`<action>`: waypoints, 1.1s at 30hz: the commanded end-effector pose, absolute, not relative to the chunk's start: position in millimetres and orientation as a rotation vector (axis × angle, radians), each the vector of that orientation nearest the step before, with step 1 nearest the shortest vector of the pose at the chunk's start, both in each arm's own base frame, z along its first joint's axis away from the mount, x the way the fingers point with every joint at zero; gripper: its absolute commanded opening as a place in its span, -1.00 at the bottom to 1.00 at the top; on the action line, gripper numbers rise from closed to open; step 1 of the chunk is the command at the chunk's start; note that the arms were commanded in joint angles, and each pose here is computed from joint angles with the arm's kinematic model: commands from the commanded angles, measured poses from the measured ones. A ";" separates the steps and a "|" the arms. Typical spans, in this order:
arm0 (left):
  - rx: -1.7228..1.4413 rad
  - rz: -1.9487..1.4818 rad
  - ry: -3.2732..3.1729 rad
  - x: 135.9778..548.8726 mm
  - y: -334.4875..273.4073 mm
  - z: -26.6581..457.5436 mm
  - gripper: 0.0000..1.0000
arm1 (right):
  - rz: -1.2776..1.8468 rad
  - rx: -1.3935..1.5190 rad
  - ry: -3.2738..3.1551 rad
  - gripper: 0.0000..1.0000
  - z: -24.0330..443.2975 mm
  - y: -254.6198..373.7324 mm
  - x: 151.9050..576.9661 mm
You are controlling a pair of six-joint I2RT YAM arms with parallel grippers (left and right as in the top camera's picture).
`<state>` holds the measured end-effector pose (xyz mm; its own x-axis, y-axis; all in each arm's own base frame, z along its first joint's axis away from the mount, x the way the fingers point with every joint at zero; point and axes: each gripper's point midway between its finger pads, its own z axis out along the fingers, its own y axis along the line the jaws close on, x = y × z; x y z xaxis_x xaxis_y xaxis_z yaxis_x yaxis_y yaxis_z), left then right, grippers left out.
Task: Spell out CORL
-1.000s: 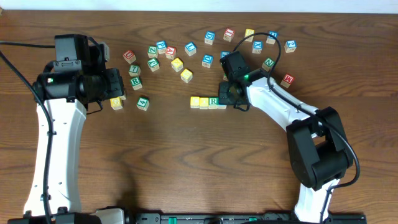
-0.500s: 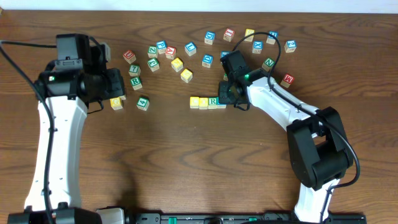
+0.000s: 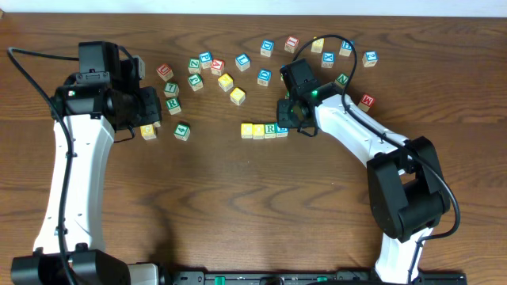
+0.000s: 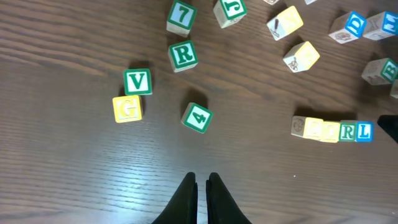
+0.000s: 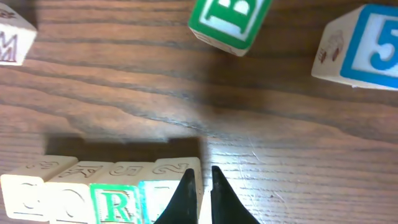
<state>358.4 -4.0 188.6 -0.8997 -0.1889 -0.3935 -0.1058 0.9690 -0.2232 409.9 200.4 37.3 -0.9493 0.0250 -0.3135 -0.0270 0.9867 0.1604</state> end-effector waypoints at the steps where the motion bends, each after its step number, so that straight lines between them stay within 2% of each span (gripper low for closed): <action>1: -0.183 -0.332 2.705 355.9 -13.1 186.9 -0.85 | 0.230 0.057 2.803 -0.92 43.1 193.3 416.2; 9: -0.158 -0.335 2.699 357.6 -19.1 187.7 -0.85 | 0.205 0.094 2.856 -0.92 37.5 182.6 407.3; 17: -0.158 -0.335 2.698 358.0 -19.0 187.9 -0.85 | 0.208 0.068 2.898 -0.93 25.6 192.9 390.7; 33: -0.157 -0.335 2.698 358.0 -19.0 187.9 -0.85 | 0.215 0.017 2.898 -0.92 25.4 206.7 384.3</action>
<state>359.3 -17.3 190.3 -0.9029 -0.1701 -0.3949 -0.0699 0.9643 -0.2556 388.6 203.9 29.7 -0.9694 0.0279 -0.2439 -0.0083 0.9892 0.1464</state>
